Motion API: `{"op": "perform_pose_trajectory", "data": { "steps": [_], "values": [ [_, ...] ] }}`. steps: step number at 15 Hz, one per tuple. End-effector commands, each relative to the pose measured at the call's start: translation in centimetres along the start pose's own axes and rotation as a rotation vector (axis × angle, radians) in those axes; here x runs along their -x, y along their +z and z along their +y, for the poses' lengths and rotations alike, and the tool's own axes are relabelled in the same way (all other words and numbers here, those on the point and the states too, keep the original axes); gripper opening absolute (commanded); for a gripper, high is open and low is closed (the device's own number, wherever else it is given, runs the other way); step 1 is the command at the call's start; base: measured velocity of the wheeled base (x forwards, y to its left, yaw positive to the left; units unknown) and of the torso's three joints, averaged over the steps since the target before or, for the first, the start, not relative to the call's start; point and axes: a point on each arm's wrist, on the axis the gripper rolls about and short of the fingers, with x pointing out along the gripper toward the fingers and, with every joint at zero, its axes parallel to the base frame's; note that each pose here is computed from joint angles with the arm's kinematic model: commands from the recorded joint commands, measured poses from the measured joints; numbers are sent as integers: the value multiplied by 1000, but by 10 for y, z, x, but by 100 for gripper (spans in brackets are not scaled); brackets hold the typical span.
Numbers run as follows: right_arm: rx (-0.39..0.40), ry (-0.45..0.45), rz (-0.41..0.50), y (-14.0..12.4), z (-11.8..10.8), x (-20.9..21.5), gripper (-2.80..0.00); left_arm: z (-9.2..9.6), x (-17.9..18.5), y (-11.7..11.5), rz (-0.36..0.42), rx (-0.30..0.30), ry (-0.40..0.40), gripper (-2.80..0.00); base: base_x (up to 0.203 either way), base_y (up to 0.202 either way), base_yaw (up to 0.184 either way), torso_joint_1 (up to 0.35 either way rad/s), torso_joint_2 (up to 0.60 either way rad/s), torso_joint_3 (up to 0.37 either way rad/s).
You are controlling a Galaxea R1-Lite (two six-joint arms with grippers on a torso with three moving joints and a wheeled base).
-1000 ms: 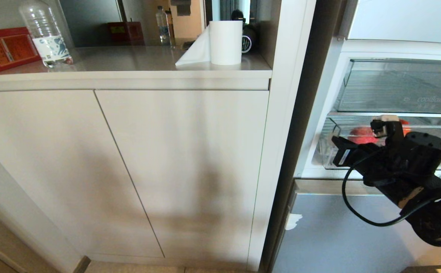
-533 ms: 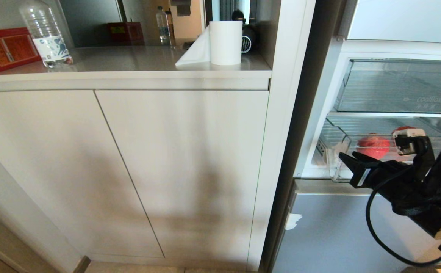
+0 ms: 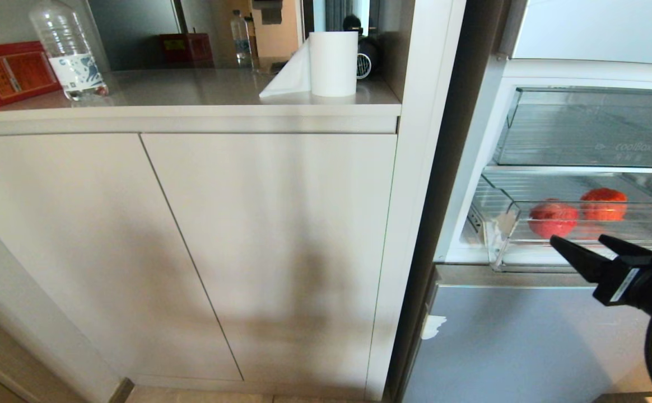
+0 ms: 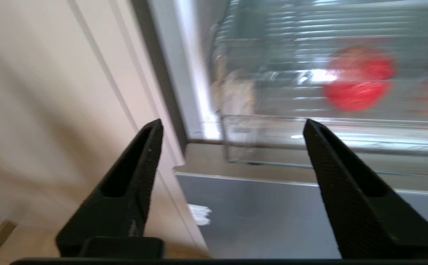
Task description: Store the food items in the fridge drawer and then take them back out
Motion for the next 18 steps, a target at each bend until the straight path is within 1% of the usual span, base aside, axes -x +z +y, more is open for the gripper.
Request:
{"op": "perform_pose_trajectory", "data": {
  "steps": [1, 2, 3, 5, 7, 9, 11, 14, 16, 18],
  "values": [
    [6, -41, 84, 41, 0, 24, 0, 0, 0, 0, 0, 0, 0, -280, 0, 0, 0, 0, 0, 0],
    [7, -67, 99, 58, -1, 19, 0, 0, 0, 0, 0, 0, 0, -280, 0, 0, 0, 0, 0, 0],
    [10, -94, 120, 67, -3, 9, 0, 0, 0, 0, 0, 0, 0, -280, 0, 0, 0, 0, 0, 0],
    [20, -143, 207, 68, -10, -33, 0, 0, 0, 0, 0, 0, 0, -280, 0, 0, 0, 0, 0, 0],
    [46, -169, 277, 67, -16, -72, 0, 0, 0, 0, 0, 0, 0, -280, 0, 0, 0, 0, 0, 0],
    [68, -187, 322, 69, -23, -105, 0, 0, 0, 0, 0, 0, 0, -280, 0, 0, 0, 0, 0, 0],
    [71, -198, 346, 71, -31, -130, 0, 0, 0, 0, 0, 0, 0, -280, 0, 0, 0, 0, 0, 0],
    [56, -189, 443, 71, -41, -145, 0, 0, 0, 0, 0, 0, 0, -280, 0, 0, 0, 0, 0, 0],
    [45, -191, 489, 73, -47, -153, 0, 0, 0, 0, 0, 0, 0, -280, 0, 0, 0, 0, 0, 0],
    [28, -193, 570, 75, -52, -155, 0, 0, 0, 0, 0, 0, 0, -280, 0, 0, 0, 0, 0, 0]
  ]
}}
